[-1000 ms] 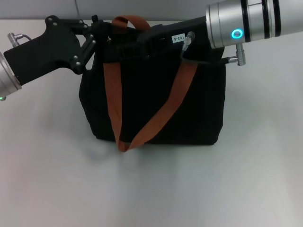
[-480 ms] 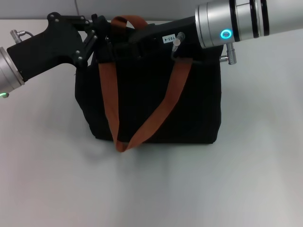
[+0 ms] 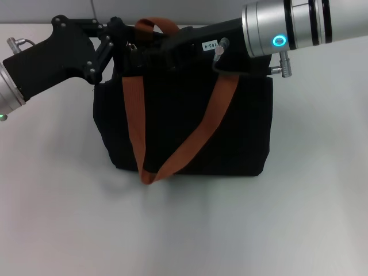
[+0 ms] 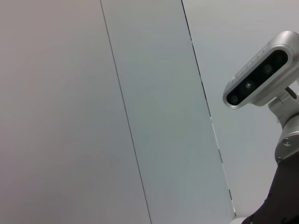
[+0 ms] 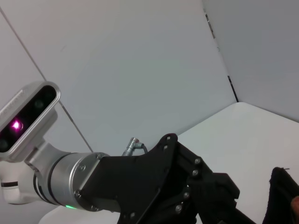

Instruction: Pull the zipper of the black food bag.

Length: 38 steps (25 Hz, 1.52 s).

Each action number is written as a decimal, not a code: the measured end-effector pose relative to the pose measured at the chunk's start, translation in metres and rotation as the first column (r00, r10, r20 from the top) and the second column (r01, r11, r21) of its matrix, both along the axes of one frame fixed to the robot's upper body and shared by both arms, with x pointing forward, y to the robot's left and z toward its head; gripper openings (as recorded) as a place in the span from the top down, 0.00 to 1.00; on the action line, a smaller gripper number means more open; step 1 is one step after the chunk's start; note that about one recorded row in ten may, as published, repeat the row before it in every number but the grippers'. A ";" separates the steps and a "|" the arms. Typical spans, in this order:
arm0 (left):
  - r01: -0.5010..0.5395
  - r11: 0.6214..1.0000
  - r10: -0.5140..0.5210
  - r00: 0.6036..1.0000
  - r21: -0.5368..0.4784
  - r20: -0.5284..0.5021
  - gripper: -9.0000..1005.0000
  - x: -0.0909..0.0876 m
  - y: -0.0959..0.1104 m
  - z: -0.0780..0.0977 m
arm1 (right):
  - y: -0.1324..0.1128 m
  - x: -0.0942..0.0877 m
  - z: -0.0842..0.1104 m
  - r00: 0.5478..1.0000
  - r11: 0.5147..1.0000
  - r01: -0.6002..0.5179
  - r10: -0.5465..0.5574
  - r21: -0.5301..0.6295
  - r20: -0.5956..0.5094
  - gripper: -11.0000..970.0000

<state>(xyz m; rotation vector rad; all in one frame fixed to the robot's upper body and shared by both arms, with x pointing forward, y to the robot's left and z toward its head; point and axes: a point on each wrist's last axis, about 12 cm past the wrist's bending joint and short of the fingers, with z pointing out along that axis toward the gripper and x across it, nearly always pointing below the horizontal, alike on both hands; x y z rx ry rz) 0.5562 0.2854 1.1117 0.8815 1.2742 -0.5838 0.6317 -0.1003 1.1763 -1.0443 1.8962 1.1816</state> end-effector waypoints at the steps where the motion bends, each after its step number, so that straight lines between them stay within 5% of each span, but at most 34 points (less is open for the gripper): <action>1: 0.000 1.000 0.000 1.000 0.000 0.000 0.94 0.000 0.000 0.000 | 0.000 0.000 0.000 1.000 1.000 0.000 0.000 0.000 0.000 0.85; 13: 0.000 1.000 0.000 1.000 -0.005 -0.002 0.94 -0.002 0.001 -0.001 | -0.002 0.002 -0.001 1.000 1.000 0.018 -0.018 -0.007 -0.001 0.99; 38: -0.022 0.999 0.022 1.000 -0.028 0.000 0.93 -0.006 0.006 -0.002 | -0.055 -0.020 0.005 0.966 0.962 0.256 -0.258 -0.097 -0.009 0.99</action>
